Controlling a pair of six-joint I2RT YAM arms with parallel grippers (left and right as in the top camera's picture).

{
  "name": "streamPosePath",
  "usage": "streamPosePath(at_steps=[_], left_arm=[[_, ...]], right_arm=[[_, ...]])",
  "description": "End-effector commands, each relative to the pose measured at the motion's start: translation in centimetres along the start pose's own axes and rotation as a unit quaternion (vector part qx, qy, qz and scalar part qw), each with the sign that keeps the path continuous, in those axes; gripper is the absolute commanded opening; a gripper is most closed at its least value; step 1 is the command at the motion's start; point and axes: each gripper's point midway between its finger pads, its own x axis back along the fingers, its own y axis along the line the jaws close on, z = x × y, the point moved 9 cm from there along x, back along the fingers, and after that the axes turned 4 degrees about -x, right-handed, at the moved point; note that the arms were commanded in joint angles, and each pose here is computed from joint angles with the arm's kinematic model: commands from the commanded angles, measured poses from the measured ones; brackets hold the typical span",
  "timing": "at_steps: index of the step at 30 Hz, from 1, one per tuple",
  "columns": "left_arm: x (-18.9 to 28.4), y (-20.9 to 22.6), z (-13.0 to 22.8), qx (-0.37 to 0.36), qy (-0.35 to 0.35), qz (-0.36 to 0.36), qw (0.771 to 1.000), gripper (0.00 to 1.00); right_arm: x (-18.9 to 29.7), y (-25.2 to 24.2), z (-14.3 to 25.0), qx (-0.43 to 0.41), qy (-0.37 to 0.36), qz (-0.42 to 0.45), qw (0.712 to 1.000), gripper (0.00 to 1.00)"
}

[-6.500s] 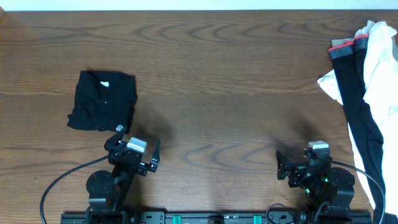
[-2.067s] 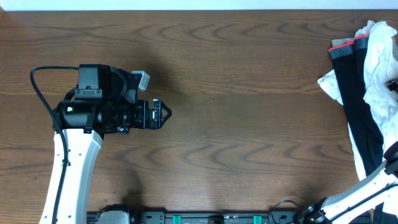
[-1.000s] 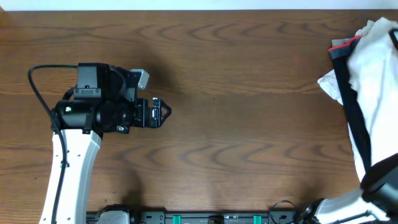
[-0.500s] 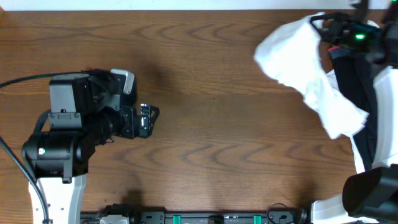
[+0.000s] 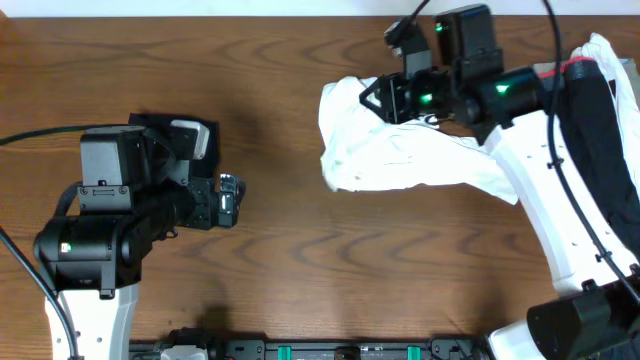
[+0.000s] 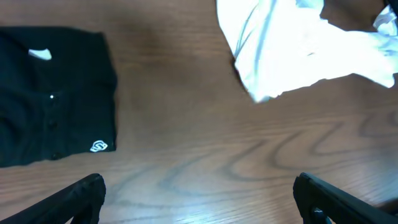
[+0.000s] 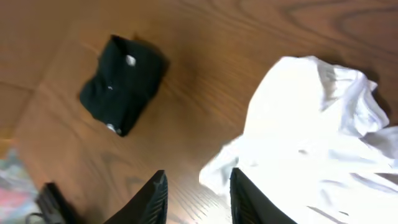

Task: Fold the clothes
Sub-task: 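Pull the white T-shirt leftward onto the table center with the right gripper, then grasp the left end of the white T-shirt with the left gripper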

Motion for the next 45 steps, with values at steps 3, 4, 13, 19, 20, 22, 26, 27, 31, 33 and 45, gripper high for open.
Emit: streamPosePath(at_steps=[3,4,13,19,20,22,26,27,31,33,45], left_arm=[[-1.0,0.3,-0.2,0.002,0.029,0.007,1.000,0.98],[-1.4,0.2,-0.4,0.004,0.035,0.020,0.999,0.98],[-10.3,-1.9,-1.5,-0.019,0.144,0.119,0.982,1.00],[-17.5,-4.3,-1.5,-0.078,0.197,0.107,0.971,0.96],[-18.8,-4.6,-1.4,-0.081,0.205,0.103,0.970,0.95],[-21.2,-5.4,-1.2,-0.086,0.212,0.107,0.967,0.89],[-25.0,-6.4,-1.0,-0.107,0.210,0.111,0.965,0.82],[-25.8,-6.6,-0.9,-0.108,0.208,0.105,0.966,0.80],[-28.1,-7.0,-0.9,-0.112,0.195,0.078,0.971,0.80],[-28.8,-7.3,-0.9,-0.117,0.188,0.081,0.972,0.80],[-31.6,-7.5,-0.4,-0.126,0.182,0.057,0.974,0.25]], right_arm=[[1.0,-2.4,-0.1,-0.020,-0.008,0.080,0.997,0.36],[1.2,-2.8,-0.1,-0.026,-0.007,0.086,0.996,0.39],[3.1,-6.7,0.8,-0.109,0.007,0.167,0.980,0.68],[4.0,-8.2,1.2,-0.138,0.011,0.180,0.974,0.71],[4.1,-8.4,1.2,-0.141,0.013,0.182,0.973,0.71],[4.4,-8.8,1.4,-0.149,0.017,0.186,0.971,0.71],[4.7,-9.2,1.7,-0.158,0.021,0.191,0.969,0.71],[4.8,-9.3,1.7,-0.160,0.023,0.192,0.968,0.71],[4.8,-9.4,1.9,-0.163,0.028,0.193,0.967,0.72],[4.8,-9.4,1.9,-0.163,0.028,0.193,0.967,0.72],[4.9,-9.3,2.1,-0.165,0.034,0.194,0.966,0.73]])
